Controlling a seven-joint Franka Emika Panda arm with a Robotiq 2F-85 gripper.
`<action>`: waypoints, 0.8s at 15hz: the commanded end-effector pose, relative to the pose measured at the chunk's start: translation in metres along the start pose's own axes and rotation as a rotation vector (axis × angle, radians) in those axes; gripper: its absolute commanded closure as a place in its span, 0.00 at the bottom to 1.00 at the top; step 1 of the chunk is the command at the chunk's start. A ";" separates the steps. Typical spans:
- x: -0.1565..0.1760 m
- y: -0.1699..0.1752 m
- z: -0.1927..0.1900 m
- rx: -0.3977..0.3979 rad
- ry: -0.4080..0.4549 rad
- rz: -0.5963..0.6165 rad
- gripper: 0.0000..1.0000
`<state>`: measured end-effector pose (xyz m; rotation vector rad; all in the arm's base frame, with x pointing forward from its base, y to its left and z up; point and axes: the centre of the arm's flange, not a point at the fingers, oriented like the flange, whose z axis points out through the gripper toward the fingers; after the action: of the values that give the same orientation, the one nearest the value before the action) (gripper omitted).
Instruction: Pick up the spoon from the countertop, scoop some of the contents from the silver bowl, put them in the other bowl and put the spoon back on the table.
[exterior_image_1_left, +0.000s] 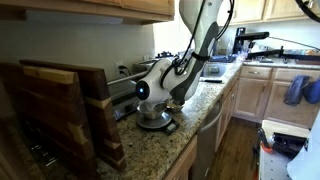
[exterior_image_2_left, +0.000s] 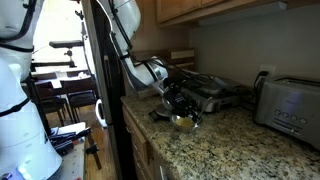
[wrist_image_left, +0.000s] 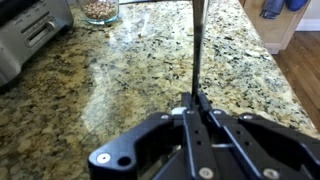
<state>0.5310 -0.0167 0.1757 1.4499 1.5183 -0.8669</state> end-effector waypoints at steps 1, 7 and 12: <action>0.006 -0.007 -0.003 -0.008 -0.006 0.021 0.97; 0.008 -0.001 -0.006 0.012 0.028 0.054 0.97; 0.005 0.000 -0.004 0.063 0.072 0.093 0.97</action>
<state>0.5335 -0.0107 0.1725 1.5279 1.4920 -0.8510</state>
